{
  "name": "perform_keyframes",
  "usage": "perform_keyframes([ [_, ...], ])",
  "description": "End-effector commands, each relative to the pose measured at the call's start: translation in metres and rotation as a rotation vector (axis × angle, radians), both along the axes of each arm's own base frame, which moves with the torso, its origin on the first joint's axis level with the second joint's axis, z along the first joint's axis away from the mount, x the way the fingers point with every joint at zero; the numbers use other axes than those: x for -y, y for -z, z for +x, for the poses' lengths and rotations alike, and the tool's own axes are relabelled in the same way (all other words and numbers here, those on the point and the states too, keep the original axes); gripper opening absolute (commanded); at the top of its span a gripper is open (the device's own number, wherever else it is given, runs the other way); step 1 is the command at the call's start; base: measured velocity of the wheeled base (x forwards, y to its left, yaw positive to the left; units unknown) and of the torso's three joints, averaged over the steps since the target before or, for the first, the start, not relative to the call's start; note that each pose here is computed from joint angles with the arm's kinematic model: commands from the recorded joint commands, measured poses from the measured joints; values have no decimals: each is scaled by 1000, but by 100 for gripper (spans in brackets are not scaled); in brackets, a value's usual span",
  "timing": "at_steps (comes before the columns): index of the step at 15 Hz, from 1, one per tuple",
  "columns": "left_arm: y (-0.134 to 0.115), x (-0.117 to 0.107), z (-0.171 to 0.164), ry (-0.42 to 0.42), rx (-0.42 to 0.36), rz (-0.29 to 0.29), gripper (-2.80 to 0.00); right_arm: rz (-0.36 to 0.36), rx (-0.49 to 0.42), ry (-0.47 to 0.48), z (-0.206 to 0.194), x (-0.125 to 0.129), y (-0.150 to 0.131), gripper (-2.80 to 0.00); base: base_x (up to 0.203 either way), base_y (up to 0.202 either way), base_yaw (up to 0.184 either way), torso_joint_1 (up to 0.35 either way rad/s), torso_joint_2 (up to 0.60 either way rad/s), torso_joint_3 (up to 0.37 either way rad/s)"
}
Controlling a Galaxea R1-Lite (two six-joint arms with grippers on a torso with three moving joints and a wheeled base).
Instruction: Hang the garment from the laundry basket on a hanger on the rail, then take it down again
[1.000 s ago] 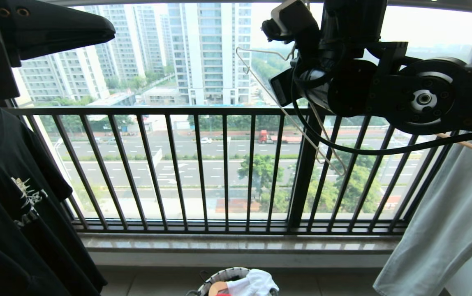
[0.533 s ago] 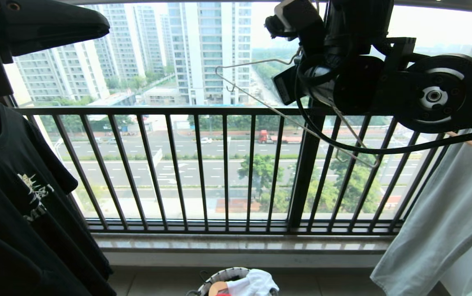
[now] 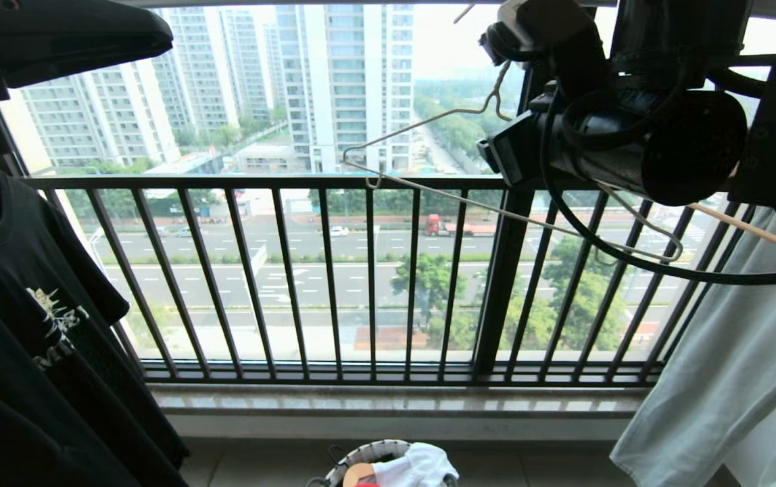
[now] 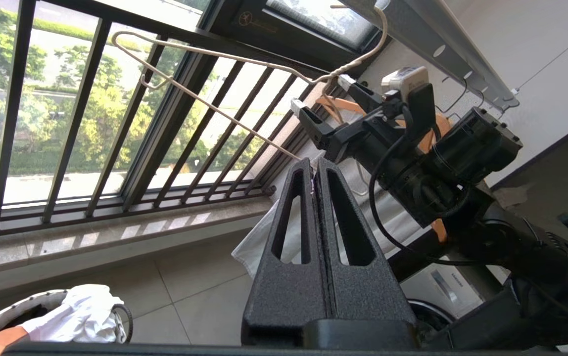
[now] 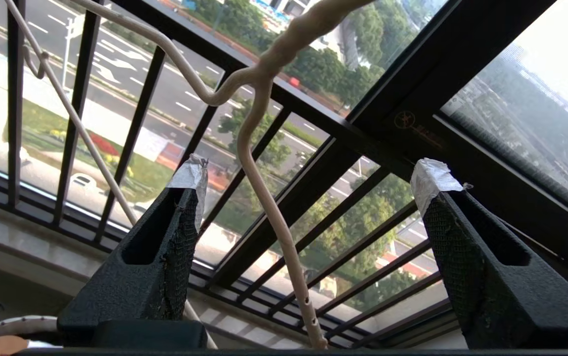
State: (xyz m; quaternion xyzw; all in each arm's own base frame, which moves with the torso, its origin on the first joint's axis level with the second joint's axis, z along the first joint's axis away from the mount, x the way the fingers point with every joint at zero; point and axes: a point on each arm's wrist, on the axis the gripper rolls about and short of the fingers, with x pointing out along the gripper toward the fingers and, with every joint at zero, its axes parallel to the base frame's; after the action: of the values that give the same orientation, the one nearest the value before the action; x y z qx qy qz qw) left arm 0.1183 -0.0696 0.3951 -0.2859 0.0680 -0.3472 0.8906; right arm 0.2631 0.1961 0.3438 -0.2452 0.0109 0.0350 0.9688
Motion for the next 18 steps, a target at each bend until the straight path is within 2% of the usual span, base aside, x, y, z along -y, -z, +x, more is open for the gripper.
perform_keyframes([
  [1,2,2,3,2,-15,4,-280,22,32,-25,-44,26,-18,0,0,0,0,0,0,0],
  [5,6,6,11,6,-40,16,-280,5,19,-193,-109,52,-18,0,0,0,0,0,0,0],
  [7,9,6,6,19,-43,19,-280,26,30,-232,-133,71,-16,0,0,0,0,0,0,0],
  [8,9,4,1,26,-36,14,-280,45,47,-241,-144,82,-18,-163,0,0,0,0,0,0],
  [9,14,2,-4,35,-47,20,-280,72,76,-251,-158,96,-23,-280,0,0,0,0,0,0],
  [12,34,1,-16,68,-100,57,-280,133,143,-277,-198,141,-27,-280,0,0,0,0,0,0],
  [15,68,-16,-42,62,-103,131,-280,152,149,-159,-219,173,-7,-280,0,0,0,0,0,0],
  [18,106,-46,-85,-2,-33,174,-280,187,227,-34,-258,205,15,-280,0,0,0,0,0,0],
])
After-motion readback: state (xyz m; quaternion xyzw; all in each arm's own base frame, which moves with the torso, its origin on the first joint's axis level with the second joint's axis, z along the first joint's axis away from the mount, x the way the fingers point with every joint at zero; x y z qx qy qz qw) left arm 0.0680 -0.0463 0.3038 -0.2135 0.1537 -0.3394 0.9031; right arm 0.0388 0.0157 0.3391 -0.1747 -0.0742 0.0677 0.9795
